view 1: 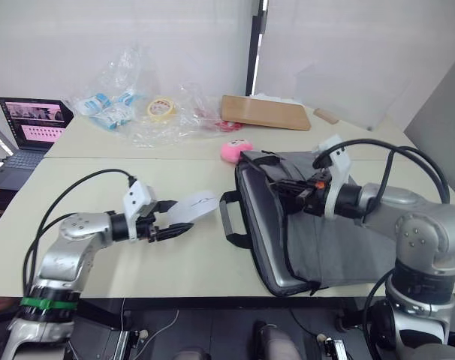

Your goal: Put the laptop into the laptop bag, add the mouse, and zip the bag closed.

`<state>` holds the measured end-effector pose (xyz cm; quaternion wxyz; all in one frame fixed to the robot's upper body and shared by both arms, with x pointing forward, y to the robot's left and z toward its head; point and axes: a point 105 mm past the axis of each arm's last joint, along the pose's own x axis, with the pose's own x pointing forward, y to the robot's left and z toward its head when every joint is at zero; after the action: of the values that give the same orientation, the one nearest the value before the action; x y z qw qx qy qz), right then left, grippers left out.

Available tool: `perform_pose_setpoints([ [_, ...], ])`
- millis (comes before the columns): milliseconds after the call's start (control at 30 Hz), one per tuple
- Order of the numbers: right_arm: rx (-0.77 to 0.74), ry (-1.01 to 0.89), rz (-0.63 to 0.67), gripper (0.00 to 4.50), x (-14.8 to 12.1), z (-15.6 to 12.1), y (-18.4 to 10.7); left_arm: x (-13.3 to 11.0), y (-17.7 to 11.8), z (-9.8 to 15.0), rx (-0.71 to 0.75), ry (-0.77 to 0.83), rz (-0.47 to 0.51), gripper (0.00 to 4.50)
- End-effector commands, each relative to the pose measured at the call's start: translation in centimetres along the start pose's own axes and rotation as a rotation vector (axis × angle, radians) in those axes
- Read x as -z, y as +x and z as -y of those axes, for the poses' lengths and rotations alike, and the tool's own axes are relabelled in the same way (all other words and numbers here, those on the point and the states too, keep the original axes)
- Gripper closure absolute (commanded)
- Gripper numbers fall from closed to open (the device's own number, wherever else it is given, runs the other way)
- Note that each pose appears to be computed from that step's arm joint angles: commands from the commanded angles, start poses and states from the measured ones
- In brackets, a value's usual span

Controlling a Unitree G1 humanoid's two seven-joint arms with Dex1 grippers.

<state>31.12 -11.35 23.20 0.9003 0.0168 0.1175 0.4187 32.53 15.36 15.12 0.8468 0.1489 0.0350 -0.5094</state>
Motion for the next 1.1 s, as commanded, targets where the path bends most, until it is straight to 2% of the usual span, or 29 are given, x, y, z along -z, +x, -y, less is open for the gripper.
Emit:
perform_pose_setpoints([
  [33, -0.044, -0.017, 0.085, 4.47, -2.2, -0.8, -0.2, -0.8, 1.5, -0.4, -0.001, 0.06, 0.005, 1.66],
  [267, -0.11, 0.037, 0.129, 4.47, -3.0, -1.9, 0.3, -1.7, 5.1, 0.1, 0.038, 0.086, 0.052, 1.66],
  [633, -0.217, 0.073, 0.174, 4.47, -4.5, -3.4, -0.7, -3.2, 11.3, 1.6, 0.09, 0.099, 0.125, 1.66],
  [800, -0.25, 0.081, 0.171, 4.47, -4.7, -3.9, -1.0, -3.3, 13.4, 2.7, 0.142, 0.107, 0.117, 1.66],
  [1100, -0.298, 0.083, 0.172, 4.47, -4.5, -4.6, -1.7, -2.9, 15.2, 3.7, 0.182, 0.078, 0.094, 1.66],
])
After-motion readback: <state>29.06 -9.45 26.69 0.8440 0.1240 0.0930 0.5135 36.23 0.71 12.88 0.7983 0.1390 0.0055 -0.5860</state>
